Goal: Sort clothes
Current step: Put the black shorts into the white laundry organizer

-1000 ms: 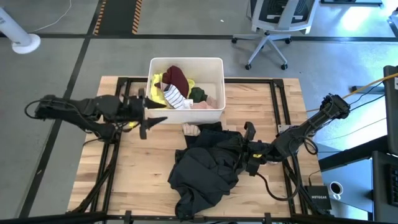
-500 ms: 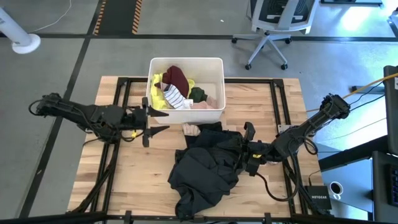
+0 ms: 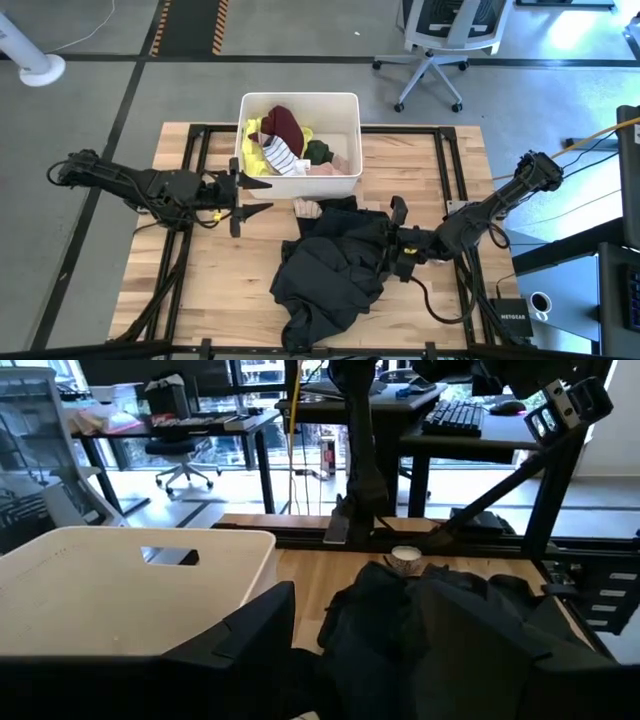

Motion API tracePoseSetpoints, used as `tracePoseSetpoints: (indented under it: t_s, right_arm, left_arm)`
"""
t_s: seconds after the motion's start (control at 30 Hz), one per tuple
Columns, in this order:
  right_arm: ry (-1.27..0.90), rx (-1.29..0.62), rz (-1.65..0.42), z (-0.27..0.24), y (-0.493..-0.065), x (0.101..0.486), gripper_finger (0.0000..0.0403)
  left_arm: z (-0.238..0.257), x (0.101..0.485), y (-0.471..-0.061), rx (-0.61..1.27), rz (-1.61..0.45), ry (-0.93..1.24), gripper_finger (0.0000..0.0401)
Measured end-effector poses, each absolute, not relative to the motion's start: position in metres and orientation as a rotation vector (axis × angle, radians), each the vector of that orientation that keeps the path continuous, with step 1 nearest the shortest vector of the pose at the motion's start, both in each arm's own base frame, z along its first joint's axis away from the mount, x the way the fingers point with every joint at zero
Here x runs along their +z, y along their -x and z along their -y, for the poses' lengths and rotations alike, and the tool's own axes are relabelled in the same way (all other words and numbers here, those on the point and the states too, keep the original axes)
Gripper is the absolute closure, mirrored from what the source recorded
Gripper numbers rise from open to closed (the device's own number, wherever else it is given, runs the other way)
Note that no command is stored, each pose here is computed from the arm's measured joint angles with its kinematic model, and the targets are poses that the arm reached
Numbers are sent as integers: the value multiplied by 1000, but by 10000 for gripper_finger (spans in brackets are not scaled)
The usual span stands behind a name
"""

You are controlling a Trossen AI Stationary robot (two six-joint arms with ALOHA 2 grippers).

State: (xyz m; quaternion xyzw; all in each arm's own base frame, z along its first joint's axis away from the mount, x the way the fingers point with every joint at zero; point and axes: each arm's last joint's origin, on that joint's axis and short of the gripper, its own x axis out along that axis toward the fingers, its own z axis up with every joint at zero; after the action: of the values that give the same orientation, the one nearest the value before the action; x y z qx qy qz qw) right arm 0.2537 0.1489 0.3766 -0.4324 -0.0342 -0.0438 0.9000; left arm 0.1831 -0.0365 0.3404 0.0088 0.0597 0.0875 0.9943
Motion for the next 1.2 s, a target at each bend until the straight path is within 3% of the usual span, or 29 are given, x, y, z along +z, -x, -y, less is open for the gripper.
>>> tracePoseSetpoints:
  t_s: [0.6,0.77,1.0,1.2]
  right_arm:
    - [818,3,-12,-132,-266,364,370]
    - [700,104,0,-136,-267,361,370]
    - [735,134,-19,-141,-287,342,368]
    - [761,89,-104,-133,-302,326,312]
  left_arm:
    - [41,336,-183,150,-111,-16,187]
    - [42,336,-183,147,-112,-14,187]
    - [42,335,-183,147,-120,0,187]
    - [42,335,-183,148,-119,-5,187]
